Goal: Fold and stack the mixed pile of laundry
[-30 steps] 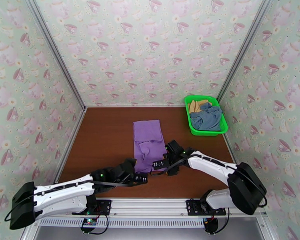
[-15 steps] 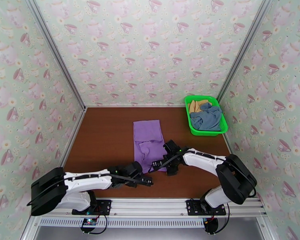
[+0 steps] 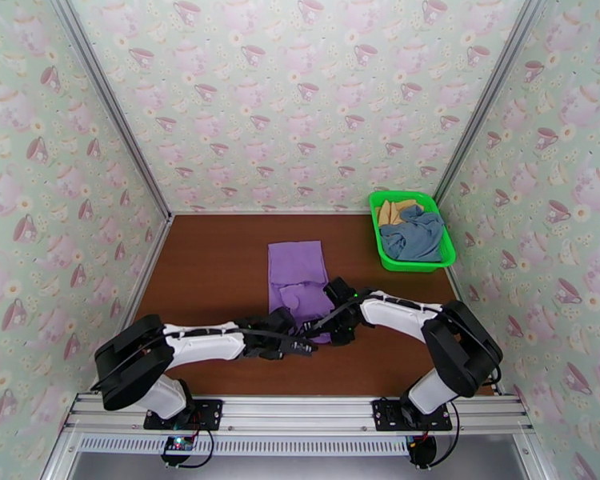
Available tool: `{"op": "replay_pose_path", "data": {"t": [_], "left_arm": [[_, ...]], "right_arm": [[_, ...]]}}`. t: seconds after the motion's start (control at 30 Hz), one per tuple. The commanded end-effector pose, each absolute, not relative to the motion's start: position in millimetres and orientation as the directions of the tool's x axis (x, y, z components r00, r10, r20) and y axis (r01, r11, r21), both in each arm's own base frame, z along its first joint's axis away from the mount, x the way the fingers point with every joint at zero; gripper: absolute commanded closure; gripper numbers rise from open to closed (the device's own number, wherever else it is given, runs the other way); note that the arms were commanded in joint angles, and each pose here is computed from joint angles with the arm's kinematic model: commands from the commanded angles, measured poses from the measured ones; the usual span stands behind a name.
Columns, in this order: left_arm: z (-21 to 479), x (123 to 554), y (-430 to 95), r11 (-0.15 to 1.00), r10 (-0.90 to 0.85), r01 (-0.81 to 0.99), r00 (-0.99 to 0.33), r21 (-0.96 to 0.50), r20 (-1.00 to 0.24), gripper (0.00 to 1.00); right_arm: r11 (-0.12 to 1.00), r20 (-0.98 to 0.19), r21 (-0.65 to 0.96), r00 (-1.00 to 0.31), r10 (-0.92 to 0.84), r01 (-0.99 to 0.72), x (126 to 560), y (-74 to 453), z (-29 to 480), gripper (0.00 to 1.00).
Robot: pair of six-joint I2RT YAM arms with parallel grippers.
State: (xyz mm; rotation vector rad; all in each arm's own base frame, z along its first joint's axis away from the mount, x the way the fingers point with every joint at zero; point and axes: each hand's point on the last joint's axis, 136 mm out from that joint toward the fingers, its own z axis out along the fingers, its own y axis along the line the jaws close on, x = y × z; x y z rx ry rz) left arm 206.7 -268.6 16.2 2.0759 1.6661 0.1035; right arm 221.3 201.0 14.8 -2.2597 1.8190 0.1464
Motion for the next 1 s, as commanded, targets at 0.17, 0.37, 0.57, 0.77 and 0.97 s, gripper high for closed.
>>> {"op": "replay_pose_path", "data": {"t": [0.17,0.37,0.57,0.77,0.97], "left_arm": [[13.2,206.4,-246.3,-0.138,0.968,0.928,0.201,0.347,-0.151,1.00],[73.0,231.8,-247.5,-0.030,0.955,0.889,0.160,0.457,-0.249,1.00],[127.1,264.5,-252.5,0.059,0.924,0.835,0.162,0.547,-0.346,1.00],[159.1,319.8,-252.0,0.139,0.903,0.790,0.146,0.597,-0.404,1.00],[184.5,394.0,-247.8,0.223,0.886,0.745,0.113,0.628,-0.449,1.00]], "right_arm": [[-0.143,-0.217,-0.244,0.197,-0.956,-0.959,256.8,205.9,25.2,1.00],[-0.018,-0.357,-0.349,0.150,-0.922,-0.937,281.0,212.9,79.6,1.00],[0.175,-0.474,-0.455,0.071,-0.878,-0.873,325.5,211.9,132.5,1.00],[0.329,-0.535,-0.498,-0.014,-0.844,-0.803,377.9,217.7,160.0,1.00],[0.463,-0.574,-0.530,-0.101,-0.812,-0.710,443.4,222.1,173.1,1.00]]}}
